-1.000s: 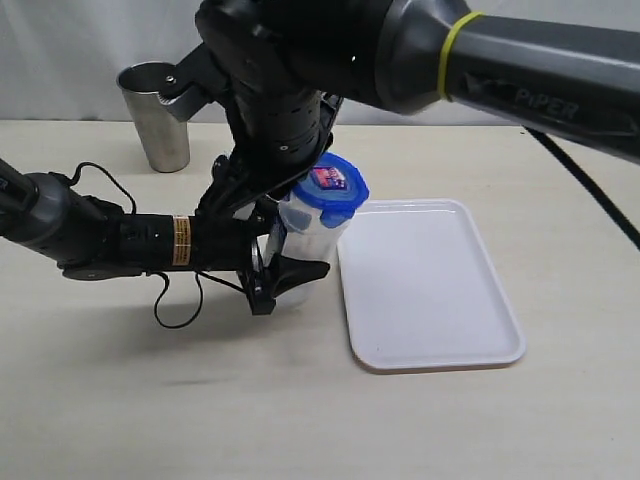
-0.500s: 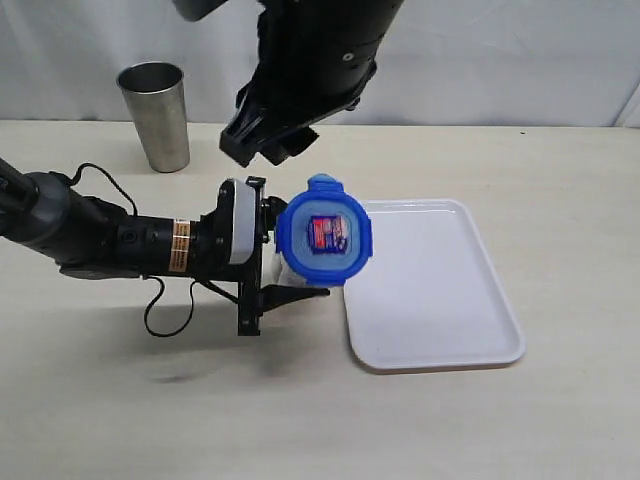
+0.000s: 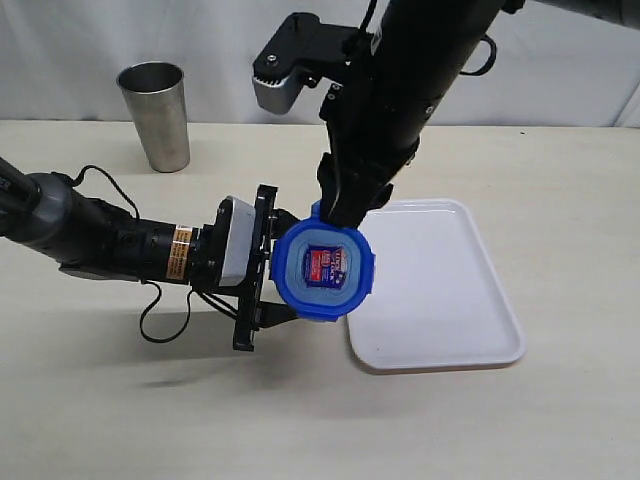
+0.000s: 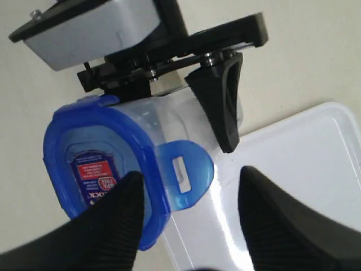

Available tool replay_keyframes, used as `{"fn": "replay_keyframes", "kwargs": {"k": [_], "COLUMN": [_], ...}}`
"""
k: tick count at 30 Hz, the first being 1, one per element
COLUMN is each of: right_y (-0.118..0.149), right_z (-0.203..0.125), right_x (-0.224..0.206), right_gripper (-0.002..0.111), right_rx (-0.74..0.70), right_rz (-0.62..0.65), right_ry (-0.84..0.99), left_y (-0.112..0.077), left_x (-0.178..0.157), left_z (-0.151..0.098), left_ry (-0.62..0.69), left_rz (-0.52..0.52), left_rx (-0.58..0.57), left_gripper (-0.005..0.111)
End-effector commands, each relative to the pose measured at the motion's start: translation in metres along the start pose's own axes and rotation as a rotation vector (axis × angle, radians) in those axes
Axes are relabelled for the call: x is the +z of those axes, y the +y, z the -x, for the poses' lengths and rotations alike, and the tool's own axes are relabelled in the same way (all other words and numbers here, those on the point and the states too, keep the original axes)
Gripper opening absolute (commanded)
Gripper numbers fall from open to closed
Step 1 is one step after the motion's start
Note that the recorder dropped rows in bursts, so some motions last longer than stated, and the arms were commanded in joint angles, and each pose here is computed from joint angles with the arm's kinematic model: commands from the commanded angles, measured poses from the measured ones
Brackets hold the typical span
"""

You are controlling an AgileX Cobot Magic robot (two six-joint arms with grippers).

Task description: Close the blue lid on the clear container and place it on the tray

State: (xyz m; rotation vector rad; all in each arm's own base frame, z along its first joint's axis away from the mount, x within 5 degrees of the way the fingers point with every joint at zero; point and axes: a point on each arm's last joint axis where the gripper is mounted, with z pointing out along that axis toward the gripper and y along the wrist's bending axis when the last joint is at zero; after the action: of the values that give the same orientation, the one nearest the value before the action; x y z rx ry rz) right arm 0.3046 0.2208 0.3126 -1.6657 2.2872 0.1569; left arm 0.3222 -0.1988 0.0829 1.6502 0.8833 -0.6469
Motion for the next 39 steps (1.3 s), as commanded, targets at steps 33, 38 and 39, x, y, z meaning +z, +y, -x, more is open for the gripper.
{"fn": "replay_keyframes", "kwargs": {"k": [33,38,39], "right_y": [0.03,0.031,0.032], "right_z": [-0.001,-0.004,-0.003], "right_x": [0.009,0.009,0.009], "right_gripper": [0.037,0.037,0.037], "right_rx": [-0.201,-0.203,-0.196], "right_rz": [-0.067,-0.051,-0.044], "right_ry": [0.014,0.047,0.032], "left_y": [0.003,0.003,0.003], "left_x": [-0.001,-0.001,-0.001], "left_z": [0.005,0.005,0.005], "left_ry": [-0.036,-0.036,-0.036], "left_rz": [0.018,0.016,0.016], "left_rx": [-0.023,-0.029,-0.029], "left_gripper": [0.0,0.0,0.0]}}
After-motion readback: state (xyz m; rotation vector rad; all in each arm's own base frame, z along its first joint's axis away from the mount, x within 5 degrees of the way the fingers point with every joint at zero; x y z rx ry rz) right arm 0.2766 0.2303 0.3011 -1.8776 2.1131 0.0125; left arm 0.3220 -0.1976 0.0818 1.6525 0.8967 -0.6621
